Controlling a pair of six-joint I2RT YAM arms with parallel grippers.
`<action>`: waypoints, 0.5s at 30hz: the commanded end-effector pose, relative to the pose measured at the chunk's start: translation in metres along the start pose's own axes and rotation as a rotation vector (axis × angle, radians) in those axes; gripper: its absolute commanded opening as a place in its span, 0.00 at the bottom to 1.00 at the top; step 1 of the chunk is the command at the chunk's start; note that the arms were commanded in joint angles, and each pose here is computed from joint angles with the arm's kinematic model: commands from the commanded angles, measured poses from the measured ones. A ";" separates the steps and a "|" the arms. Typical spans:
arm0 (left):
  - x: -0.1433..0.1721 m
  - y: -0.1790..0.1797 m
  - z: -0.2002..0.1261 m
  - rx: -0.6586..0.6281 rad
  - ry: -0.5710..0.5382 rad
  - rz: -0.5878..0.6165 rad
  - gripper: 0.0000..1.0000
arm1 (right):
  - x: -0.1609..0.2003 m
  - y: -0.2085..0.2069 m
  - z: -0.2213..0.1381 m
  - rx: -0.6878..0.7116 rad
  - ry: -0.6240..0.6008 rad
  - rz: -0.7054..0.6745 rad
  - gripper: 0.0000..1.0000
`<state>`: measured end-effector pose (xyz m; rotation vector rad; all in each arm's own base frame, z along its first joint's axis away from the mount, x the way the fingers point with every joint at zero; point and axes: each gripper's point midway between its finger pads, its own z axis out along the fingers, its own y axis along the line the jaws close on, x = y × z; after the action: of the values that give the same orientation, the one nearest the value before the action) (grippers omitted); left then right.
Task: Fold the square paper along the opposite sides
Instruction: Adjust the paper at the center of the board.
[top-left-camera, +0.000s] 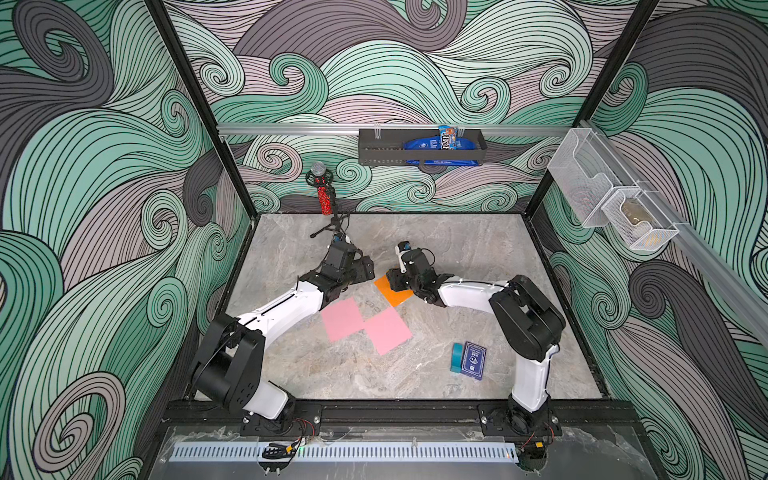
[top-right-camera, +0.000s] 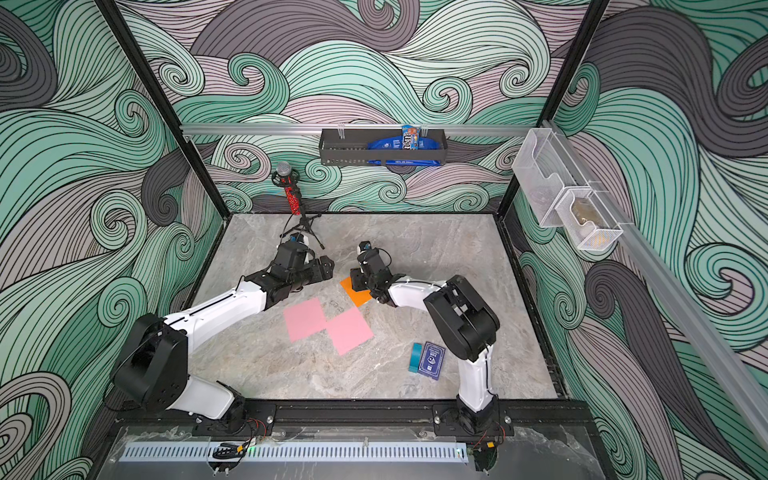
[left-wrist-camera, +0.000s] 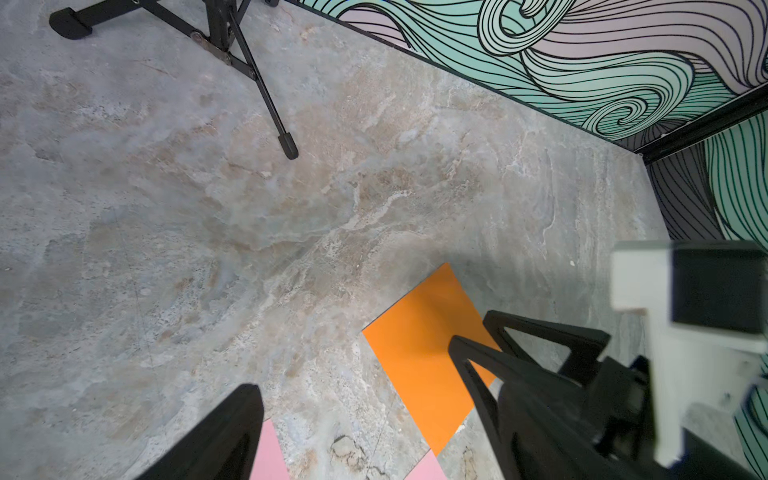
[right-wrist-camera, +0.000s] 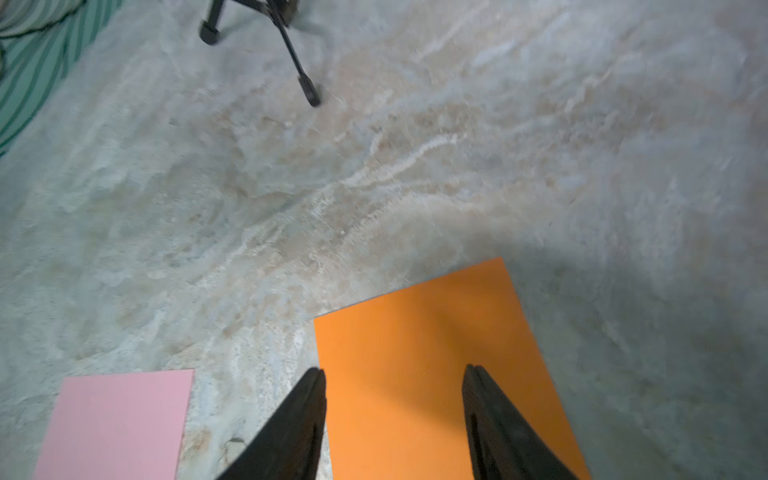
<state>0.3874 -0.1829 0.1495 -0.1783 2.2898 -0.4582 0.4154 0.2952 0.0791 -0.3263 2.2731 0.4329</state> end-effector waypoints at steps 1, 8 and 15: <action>-0.015 -0.017 -0.015 0.062 -0.028 0.014 0.91 | 0.005 0.007 -0.015 -0.086 0.027 -0.243 0.55; 0.002 -0.037 -0.009 0.131 0.027 0.049 0.91 | 0.041 0.009 -0.007 -0.206 0.175 -0.396 0.46; 0.005 -0.037 -0.005 0.118 0.056 0.049 0.91 | 0.073 -0.004 0.011 -0.213 0.275 -0.382 0.42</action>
<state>0.3777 -0.2102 0.1564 -0.0766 2.3055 -0.5607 0.3793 0.2892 0.0263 -0.9112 2.3329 0.4199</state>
